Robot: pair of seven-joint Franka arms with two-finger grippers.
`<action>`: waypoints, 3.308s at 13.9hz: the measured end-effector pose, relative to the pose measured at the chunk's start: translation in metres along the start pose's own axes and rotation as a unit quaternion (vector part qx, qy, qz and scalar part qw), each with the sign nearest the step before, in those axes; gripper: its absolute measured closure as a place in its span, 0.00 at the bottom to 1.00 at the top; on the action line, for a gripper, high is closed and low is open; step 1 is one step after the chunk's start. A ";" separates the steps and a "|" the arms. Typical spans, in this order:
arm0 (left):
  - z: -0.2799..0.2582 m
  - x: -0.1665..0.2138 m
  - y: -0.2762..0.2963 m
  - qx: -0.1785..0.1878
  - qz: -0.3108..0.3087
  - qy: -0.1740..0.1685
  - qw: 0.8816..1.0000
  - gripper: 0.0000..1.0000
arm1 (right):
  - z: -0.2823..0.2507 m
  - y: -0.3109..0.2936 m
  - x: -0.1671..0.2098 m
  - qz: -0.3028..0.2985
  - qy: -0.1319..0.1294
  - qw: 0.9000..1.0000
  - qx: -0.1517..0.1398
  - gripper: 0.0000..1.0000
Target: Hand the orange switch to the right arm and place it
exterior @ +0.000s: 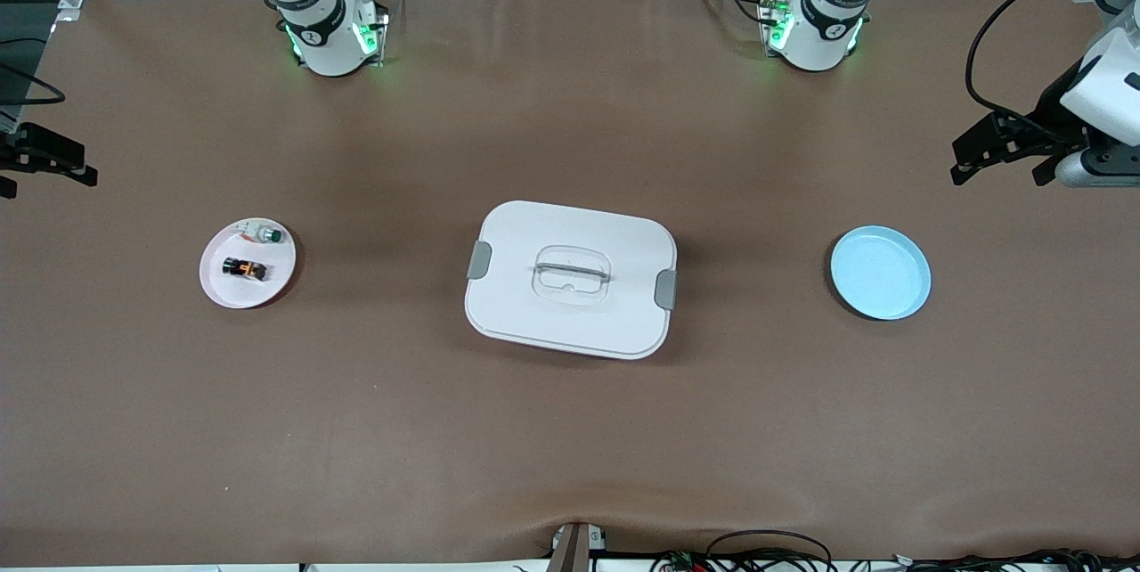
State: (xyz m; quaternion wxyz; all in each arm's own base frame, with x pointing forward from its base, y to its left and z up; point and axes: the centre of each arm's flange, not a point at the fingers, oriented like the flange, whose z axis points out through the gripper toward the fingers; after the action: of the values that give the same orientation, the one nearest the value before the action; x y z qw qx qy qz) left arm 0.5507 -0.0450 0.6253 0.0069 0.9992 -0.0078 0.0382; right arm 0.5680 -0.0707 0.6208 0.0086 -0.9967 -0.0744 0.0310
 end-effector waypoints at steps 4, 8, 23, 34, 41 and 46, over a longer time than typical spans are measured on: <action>-0.001 0.000 0.000 0.000 0.000 0.001 1.000 0.00 | -0.001 -0.006 0.001 -0.003 0.002 1.000 0.006 0.00; 0.000 0.000 0.000 0.000 0.000 0.001 1.000 0.00 | -0.005 -0.014 0.002 0.025 0.006 1.000 0.006 0.00; 0.000 0.000 -0.001 0.000 -0.001 0.000 1.000 0.00 | -0.018 -0.045 -0.006 0.045 -0.016 0.999 0.005 0.00; 0.000 0.001 -0.001 0.000 -0.001 0.000 1.000 0.00 | -0.033 -0.045 0.000 0.039 0.025 0.999 -0.006 0.00; 0.000 0.001 -0.001 0.000 -0.001 0.000 1.000 0.00 | -0.036 -0.051 0.001 0.089 0.031 0.995 0.010 0.00; 0.000 0.001 -0.001 0.000 -0.001 0.000 1.000 0.00 | -0.047 -0.053 0.000 0.100 0.043 0.994 0.009 0.00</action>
State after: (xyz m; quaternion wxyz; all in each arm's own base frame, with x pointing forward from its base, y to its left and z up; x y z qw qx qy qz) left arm 0.5513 -0.0439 0.6253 0.0070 0.9992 -0.0068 0.0383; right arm 0.5635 -0.0191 0.6691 0.0175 -0.9994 0.0267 -0.0103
